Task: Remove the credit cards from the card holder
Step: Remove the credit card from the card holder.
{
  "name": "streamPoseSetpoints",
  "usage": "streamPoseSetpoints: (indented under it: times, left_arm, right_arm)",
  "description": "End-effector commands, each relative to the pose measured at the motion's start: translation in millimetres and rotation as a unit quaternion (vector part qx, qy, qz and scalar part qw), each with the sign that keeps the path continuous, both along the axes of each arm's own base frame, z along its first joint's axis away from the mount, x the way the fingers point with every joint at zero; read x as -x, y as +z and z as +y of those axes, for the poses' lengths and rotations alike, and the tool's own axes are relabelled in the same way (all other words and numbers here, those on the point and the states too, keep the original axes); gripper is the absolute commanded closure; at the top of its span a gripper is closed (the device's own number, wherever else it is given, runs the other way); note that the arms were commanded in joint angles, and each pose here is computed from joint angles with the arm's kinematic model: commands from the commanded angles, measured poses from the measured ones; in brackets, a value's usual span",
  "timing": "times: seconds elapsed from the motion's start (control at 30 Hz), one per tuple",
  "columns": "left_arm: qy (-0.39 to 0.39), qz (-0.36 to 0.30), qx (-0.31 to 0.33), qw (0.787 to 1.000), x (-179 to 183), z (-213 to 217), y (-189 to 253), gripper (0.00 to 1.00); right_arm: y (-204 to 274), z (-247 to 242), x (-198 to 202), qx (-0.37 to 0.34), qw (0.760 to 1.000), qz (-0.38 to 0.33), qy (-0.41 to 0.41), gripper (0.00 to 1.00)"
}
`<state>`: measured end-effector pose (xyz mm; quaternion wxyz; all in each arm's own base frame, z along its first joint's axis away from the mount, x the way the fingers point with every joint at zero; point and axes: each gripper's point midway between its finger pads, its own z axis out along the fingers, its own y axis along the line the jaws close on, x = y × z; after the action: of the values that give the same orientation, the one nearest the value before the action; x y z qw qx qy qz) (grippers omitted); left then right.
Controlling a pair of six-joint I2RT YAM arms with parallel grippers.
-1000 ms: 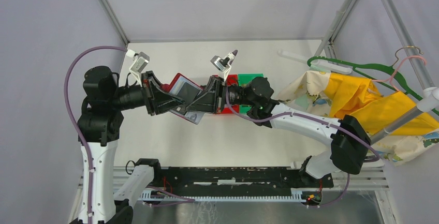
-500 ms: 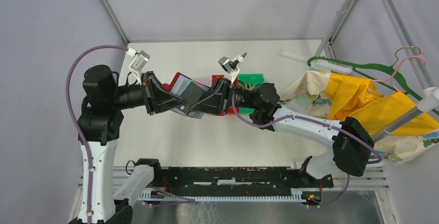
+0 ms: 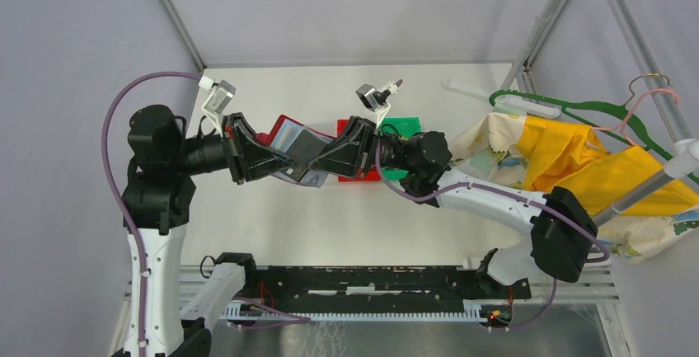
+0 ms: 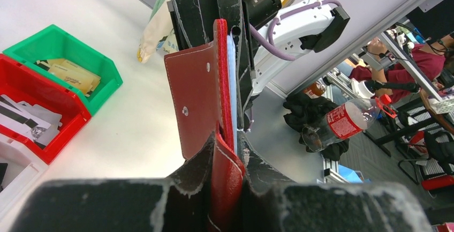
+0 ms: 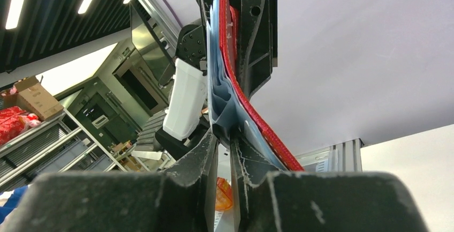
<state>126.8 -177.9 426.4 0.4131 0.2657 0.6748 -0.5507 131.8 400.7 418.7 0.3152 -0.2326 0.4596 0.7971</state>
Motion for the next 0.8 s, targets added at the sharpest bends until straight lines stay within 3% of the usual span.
streamPoseSetpoints:
  times: [0.0,0.2,0.3,0.47,0.77]
  left_arm:
    - [-0.032,-0.016,0.011,0.999,21,-2,16,0.92]
    - [-0.034,-0.015,0.011,0.999,20,-2,16,0.92]
    - [-0.033,-0.017,0.010,0.999,20,-2,17,0.88]
    - [-0.028,-0.010,0.010,0.999,15,-2,16,0.72]
    - [-0.026,0.007,0.012,1.000,12,-3,13,0.63]
  right_arm:
    - [43,-29,9,-0.079,0.996,-0.034,-0.009,0.83]
    - [43,-31,12,-0.083,0.996,-0.038,-0.005,0.99]
    - [38,-32,14,-0.078,0.996,-0.040,0.000,1.00]
    - [34,-32,19,-0.071,0.996,-0.044,0.008,1.00]
    - [35,-22,24,-0.064,0.997,-0.050,0.015,1.00]
